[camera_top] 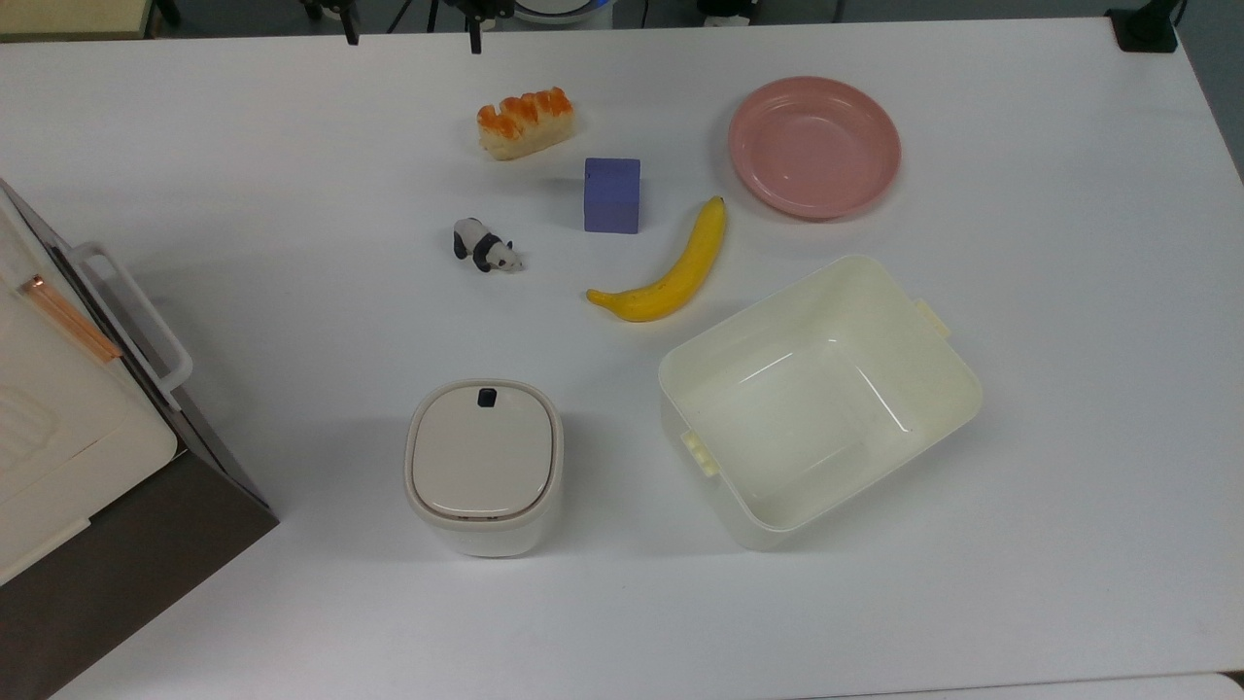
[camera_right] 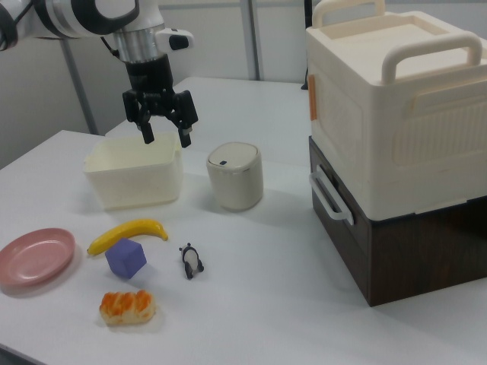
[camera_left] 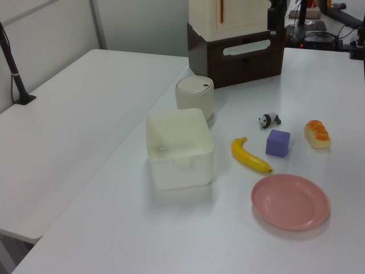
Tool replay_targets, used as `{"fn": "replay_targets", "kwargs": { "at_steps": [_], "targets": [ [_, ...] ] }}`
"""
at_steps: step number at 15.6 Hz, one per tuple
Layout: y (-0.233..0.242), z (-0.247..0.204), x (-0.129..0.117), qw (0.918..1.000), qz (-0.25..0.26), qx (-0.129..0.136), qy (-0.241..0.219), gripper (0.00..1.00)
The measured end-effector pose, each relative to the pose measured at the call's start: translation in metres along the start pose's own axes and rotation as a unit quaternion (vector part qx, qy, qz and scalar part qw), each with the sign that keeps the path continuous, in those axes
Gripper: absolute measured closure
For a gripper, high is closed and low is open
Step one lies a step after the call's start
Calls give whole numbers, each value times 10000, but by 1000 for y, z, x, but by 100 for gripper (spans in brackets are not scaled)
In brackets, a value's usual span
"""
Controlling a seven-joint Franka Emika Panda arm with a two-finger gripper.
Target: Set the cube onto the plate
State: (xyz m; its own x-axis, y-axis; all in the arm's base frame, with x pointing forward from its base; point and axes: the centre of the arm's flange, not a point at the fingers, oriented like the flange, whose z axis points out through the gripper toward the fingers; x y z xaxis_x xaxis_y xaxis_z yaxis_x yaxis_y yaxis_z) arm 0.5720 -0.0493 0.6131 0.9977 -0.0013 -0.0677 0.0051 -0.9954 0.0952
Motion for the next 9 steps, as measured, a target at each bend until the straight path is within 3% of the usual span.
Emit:
{"fn": "replay_targets", "kwargs": {
  "at_steps": [9],
  "targets": [
    [-8, 2, -1, 9999, -102, 5, -88, 0]
  ]
}}
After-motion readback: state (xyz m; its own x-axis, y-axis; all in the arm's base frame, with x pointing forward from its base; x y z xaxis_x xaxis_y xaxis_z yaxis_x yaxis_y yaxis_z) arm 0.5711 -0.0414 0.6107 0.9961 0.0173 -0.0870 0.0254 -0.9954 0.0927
